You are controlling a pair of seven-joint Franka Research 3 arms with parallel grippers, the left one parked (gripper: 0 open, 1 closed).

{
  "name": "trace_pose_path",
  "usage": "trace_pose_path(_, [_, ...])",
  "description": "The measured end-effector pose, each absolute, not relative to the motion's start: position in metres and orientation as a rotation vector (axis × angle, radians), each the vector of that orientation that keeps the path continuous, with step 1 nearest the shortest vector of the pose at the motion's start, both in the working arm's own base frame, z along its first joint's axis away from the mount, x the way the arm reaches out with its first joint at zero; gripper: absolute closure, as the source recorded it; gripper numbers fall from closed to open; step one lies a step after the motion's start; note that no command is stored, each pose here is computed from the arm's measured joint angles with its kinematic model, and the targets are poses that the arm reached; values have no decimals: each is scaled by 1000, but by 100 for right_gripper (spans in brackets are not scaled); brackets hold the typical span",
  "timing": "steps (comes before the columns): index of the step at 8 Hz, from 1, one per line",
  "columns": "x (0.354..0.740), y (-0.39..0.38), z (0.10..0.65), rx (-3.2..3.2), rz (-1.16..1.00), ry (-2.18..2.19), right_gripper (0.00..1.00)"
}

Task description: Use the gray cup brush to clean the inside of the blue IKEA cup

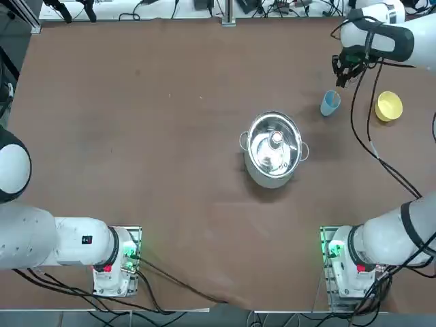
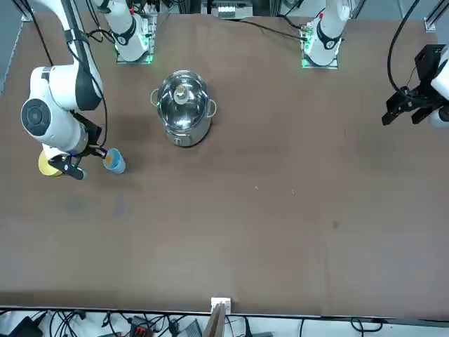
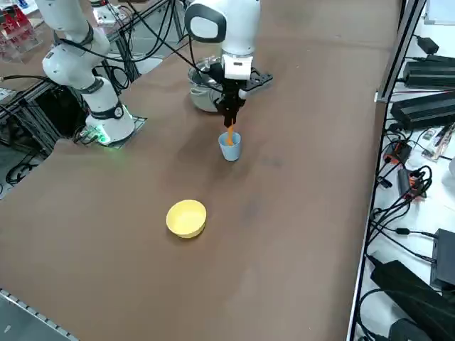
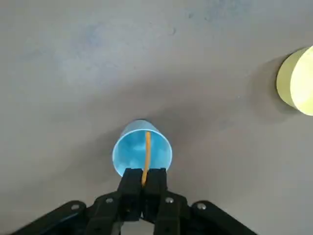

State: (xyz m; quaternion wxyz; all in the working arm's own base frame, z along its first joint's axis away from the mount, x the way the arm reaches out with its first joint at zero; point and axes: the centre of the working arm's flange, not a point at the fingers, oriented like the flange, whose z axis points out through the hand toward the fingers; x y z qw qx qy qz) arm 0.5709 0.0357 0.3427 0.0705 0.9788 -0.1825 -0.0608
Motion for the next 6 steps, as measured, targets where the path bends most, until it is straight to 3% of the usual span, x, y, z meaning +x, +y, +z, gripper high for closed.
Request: trace_pose_path(6, [565, 56, 335, 2900, -263, -656, 96])
